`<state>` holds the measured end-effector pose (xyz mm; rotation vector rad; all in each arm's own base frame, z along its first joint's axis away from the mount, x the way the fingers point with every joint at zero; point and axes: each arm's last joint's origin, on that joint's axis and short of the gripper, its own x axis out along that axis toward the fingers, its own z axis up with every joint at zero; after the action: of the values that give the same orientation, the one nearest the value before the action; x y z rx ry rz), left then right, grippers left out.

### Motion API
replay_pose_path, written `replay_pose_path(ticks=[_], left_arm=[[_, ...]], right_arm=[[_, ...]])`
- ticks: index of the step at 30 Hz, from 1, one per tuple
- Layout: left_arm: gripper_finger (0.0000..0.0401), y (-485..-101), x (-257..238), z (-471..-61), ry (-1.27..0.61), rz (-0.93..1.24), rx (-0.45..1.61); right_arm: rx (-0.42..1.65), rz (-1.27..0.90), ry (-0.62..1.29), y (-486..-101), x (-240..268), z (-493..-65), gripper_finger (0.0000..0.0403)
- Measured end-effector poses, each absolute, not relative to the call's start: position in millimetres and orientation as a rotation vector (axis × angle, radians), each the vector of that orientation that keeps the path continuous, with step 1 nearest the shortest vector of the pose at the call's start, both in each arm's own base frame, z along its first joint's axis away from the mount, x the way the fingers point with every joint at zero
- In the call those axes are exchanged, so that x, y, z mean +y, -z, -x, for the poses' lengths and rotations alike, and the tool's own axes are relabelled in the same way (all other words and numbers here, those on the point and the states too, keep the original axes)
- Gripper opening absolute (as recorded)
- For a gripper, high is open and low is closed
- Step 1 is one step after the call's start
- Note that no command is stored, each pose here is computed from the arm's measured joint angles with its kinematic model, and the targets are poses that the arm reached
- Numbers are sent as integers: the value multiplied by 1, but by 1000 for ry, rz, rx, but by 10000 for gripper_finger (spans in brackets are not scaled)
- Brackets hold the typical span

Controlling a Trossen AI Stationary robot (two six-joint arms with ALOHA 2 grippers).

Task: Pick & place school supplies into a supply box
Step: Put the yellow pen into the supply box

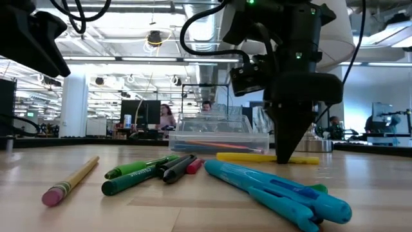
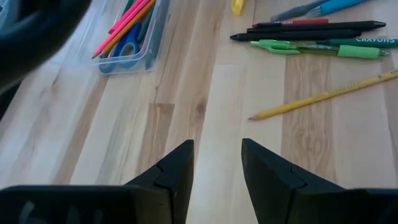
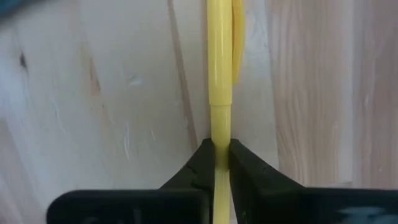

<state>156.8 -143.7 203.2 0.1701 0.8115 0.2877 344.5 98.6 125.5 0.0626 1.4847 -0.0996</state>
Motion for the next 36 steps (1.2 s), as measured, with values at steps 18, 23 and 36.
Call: replay_pose_path(ticks=[18, 23, 36], left_arm=[[130, -203, -144, -157, -272, -207, 812], [130, -203, -144, -157, -272, -203, 810], [130, -204, -146, -159, -266, -186, 797]], right_arm=[[1499, -85, 156, -137, 100, -350, 6], [1498, -31, 132, -158, 103, -359, 4], [1429, 116, 251, -206, 55, -385, 6]])
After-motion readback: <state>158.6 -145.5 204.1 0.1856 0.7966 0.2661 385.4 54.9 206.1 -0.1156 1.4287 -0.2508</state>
